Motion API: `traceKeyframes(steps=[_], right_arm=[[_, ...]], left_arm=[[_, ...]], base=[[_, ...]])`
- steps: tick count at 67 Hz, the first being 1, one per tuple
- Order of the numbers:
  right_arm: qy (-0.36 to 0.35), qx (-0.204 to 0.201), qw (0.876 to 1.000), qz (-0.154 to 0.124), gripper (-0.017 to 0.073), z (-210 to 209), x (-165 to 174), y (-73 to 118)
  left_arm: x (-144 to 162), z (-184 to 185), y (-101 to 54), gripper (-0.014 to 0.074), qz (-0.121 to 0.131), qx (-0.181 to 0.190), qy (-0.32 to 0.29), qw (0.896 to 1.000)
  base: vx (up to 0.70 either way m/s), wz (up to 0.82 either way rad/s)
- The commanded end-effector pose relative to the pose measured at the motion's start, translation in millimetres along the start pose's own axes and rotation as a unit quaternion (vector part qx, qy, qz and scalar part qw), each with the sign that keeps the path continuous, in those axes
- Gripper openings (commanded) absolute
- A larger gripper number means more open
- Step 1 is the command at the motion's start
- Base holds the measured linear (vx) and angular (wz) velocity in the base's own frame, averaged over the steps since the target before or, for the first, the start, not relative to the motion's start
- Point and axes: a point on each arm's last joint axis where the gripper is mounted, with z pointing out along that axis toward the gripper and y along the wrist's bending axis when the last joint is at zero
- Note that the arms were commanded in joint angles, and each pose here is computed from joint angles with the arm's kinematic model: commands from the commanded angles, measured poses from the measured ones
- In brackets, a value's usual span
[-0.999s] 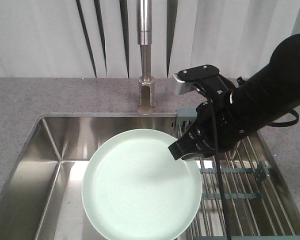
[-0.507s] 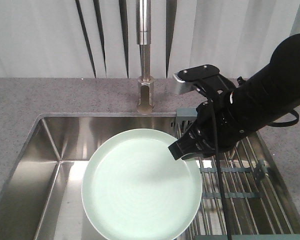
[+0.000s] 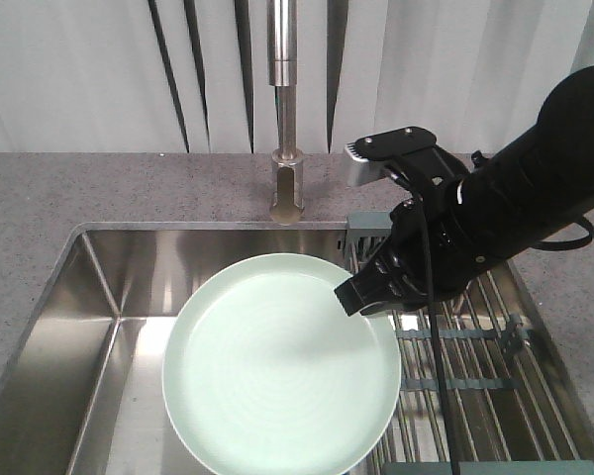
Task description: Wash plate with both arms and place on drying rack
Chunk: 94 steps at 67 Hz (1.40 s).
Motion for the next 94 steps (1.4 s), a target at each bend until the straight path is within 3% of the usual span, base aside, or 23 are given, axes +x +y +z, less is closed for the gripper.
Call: traceKeyframes(steps=[1,36,50,57,68,78,94], right_arm=[[-0.050,-0.002,0.999,-0.008,-0.0001,-20,-6,6.1],[-0.050,-0.002,0.999,-0.008,-0.0001,-20,-6,6.1],[-0.050,-0.002,0.999,-0.008,-0.0001,-20,-6,6.1],[-0.050,-0.002,0.999,-0.008,-0.0001,-20,-6,6.1],[-0.050,-0.002,0.999,-0.008,-0.0001,-20,-6,6.1],[-0.050,-0.002,0.999,-0.008,-0.0001,-20,-6,6.1],[-0.050,-0.002,0.999,-0.008,-0.0001,-20,-6,6.1]], left_arm=[[-15,-2,-1.2,-0.0006,-0.003,0.006,-0.056,0.998],[-21,-3,-1.6,-0.0006,-0.001,0.007,-0.079,0.997],[-75,-16,-4.7,-0.0006,-0.003,0.012,-0.155,0.988],[-107,-21,-6.5,-0.0006,-0.002,0.012,-0.159,0.987],[-150,-14,-8.8,-0.0006,-0.001,0.007,-0.098,0.995],[-175,10,-10.3,-0.0006,-0.001,0.001,-0.004,1.000],[-180,68,-10.6,-0.0006,0.040,-0.003,0.135,0.990]], base=[[0.00,0.00],[0.00,0.00],[0.00,0.00],[0.00,0.00],[0.00,0.00],[0.00,0.00],[0.00,0.00]])
